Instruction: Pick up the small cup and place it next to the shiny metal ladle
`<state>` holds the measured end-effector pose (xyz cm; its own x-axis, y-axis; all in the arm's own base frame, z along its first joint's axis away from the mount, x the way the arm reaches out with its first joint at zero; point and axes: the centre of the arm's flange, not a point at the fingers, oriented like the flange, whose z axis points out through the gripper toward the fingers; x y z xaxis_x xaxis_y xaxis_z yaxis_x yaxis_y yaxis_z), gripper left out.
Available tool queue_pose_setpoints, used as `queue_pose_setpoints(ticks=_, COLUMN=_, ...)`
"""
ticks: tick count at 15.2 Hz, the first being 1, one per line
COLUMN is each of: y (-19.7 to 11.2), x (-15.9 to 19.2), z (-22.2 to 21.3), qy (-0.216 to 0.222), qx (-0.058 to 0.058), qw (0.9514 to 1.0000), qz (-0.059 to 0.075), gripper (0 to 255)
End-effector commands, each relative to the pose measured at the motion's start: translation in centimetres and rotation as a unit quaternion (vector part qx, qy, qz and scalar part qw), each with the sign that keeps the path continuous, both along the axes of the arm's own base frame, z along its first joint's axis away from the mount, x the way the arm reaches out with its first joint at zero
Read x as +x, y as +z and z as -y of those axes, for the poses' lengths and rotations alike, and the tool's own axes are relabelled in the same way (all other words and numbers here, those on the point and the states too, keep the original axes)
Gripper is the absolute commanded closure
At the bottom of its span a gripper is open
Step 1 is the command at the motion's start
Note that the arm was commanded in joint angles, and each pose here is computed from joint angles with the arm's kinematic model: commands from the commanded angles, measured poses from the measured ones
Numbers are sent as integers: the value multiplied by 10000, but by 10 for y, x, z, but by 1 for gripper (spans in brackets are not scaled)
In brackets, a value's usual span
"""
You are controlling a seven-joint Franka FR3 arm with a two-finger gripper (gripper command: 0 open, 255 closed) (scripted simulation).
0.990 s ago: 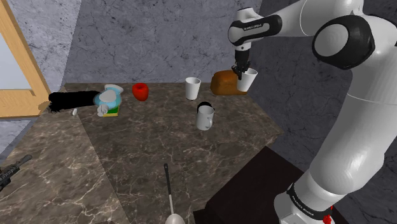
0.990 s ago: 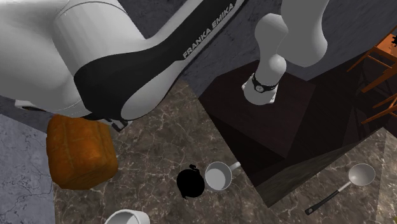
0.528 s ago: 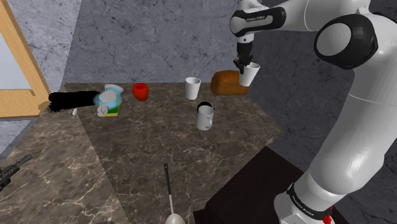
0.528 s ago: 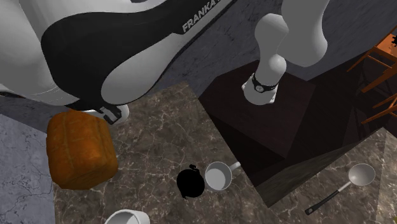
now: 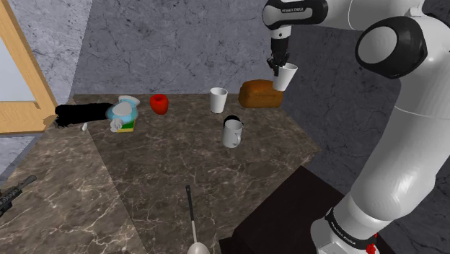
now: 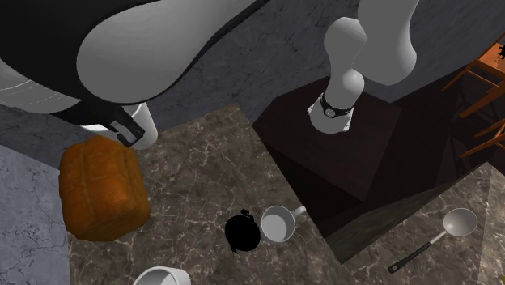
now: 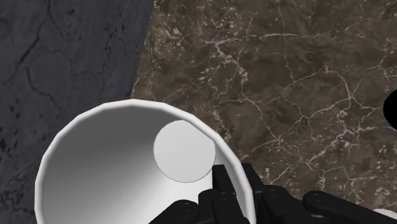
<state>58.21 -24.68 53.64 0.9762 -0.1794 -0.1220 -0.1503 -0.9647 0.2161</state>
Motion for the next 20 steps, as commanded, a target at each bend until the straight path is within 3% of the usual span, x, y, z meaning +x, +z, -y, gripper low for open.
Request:
queue_pose_setpoints(ticks=1, y=11, x=0, z=0, qy=0, qx=0, qw=10000, qz=0, gripper=255)
queue_pose_setpoints(ticks=20, y=11, x=-88, z=-235, qy=0, qx=0, qw=10000, qz=0, gripper=255)
